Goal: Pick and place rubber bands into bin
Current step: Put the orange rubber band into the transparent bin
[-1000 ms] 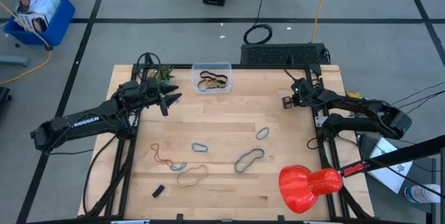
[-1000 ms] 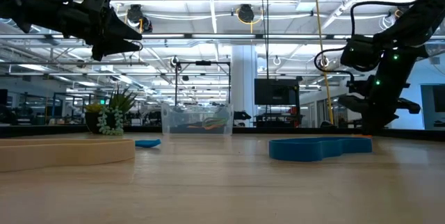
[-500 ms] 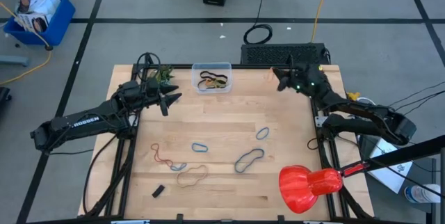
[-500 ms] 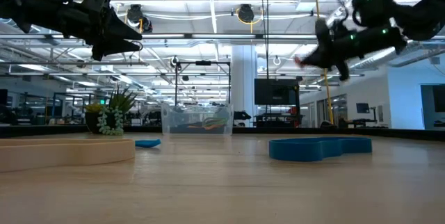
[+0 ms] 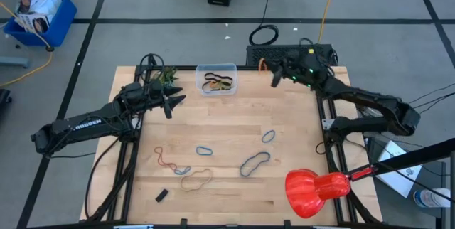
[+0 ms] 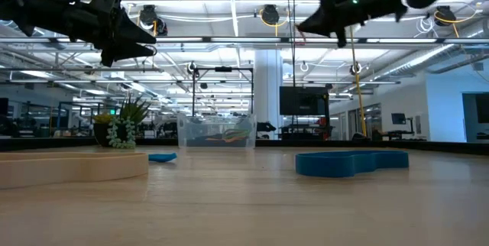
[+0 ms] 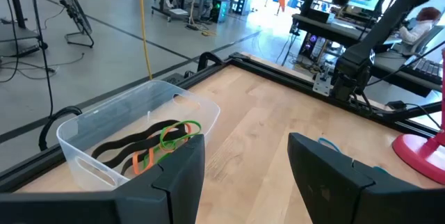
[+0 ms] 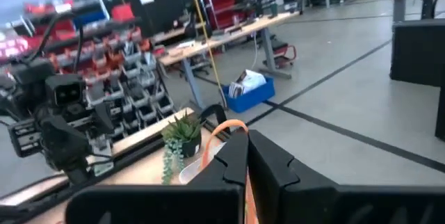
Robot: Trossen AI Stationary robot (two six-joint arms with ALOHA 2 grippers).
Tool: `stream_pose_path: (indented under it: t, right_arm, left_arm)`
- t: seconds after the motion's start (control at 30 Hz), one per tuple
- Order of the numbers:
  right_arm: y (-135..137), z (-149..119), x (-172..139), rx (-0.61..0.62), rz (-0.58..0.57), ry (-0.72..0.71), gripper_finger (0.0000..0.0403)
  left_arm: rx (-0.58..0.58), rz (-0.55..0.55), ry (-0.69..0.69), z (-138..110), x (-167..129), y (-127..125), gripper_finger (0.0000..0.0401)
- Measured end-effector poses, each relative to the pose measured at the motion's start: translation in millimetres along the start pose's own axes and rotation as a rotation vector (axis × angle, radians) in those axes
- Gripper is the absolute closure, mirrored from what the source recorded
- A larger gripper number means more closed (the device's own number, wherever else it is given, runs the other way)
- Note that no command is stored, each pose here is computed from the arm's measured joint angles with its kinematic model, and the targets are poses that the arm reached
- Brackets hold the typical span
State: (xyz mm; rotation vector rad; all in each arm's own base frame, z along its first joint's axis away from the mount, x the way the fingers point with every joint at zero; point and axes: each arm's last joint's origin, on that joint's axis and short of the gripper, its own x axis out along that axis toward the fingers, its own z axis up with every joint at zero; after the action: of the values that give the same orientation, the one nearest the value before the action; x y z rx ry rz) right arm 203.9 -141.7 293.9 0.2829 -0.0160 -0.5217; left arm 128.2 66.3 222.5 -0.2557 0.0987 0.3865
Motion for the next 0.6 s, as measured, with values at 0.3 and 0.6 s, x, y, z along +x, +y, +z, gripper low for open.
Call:
stream_pose_path:
  t: [0.3, 0.6]
  right_arm:
    - [20, 13, 69, -0.086, 0.020, 0.139, 0.0403]
    - [40, 5, 139, -0.151, 0.052, 0.287, 0.0403]
  left_arm:
    - [0.000, 0.000, -0.001, 0, 0, 0, 0.0187]
    - [0.000, 0.000, -0.001, 0, 0, 0, 0.0187]
